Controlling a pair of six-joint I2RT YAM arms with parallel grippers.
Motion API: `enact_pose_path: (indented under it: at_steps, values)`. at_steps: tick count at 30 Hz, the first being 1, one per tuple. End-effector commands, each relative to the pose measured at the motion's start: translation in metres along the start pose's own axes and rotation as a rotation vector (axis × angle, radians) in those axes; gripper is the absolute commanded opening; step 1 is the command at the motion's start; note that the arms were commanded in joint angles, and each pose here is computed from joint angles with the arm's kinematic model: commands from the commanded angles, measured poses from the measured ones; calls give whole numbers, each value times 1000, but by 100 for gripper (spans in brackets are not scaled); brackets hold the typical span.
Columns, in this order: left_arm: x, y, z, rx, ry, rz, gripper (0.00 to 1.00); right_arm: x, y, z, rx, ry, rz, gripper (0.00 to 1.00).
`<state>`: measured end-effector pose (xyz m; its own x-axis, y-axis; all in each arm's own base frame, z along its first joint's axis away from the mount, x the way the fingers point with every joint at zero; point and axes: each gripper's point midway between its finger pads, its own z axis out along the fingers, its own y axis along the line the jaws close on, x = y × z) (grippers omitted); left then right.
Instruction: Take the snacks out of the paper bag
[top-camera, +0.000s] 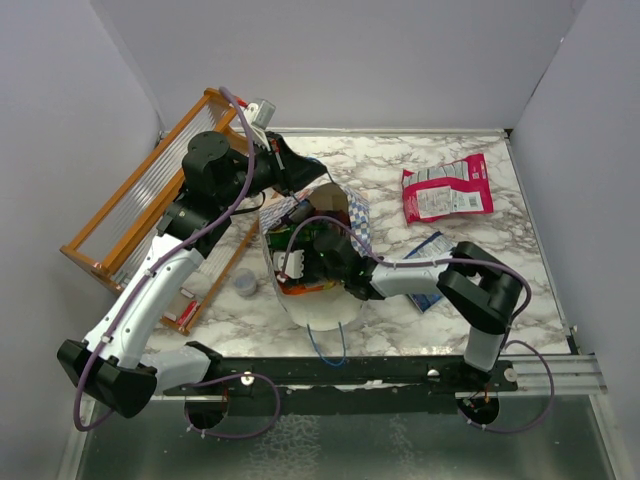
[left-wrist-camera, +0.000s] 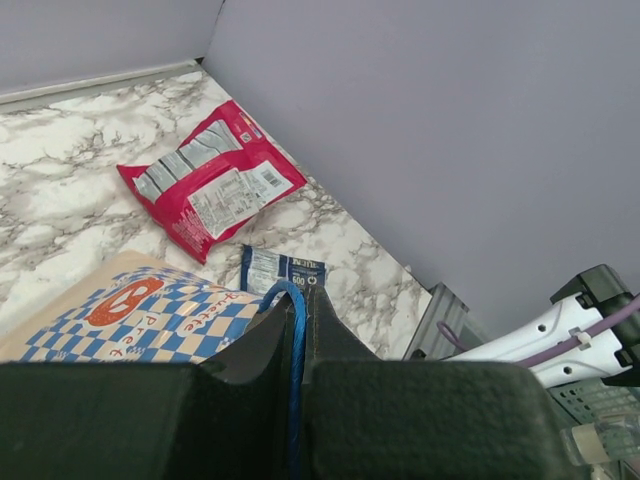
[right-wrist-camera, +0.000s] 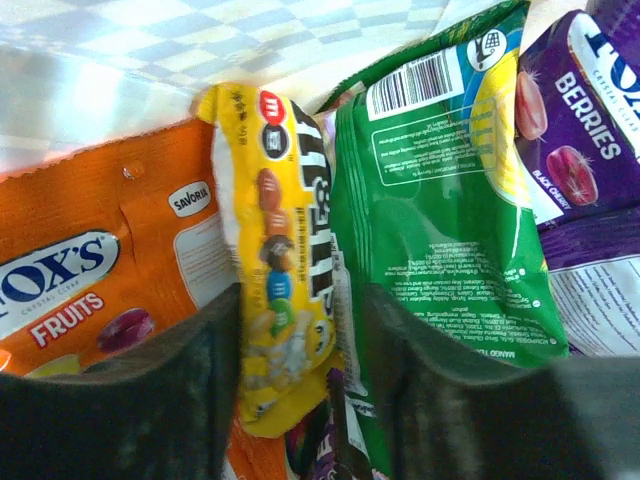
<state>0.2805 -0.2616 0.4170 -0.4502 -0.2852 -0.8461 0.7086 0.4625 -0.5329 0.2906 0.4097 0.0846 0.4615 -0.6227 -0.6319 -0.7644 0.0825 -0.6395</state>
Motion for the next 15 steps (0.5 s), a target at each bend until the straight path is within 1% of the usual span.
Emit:
enact_pose_path:
  at_steps: [1, 3, 6, 10, 15]
  values:
    - [-23, -21, -8, 46, -60, 52, 0, 5, -12, 7, 40, 2, 7, 39]
    - [-21, -19, -7, 43, -57, 52, 0, 3, -11, 2, 38, 1, 12, 29]
    - [-19, -18, -7, 40, -52, 49, 0, -3, -15, -11, 44, -15, 15, 18]
    - [-17, -15, -6, 36, -48, 52, 0, -18, -25, -33, 44, -34, 24, 14]
    - [-17, -14, -7, 29, -50, 61, 0, -39, -40, -68, 68, -79, 52, 12]
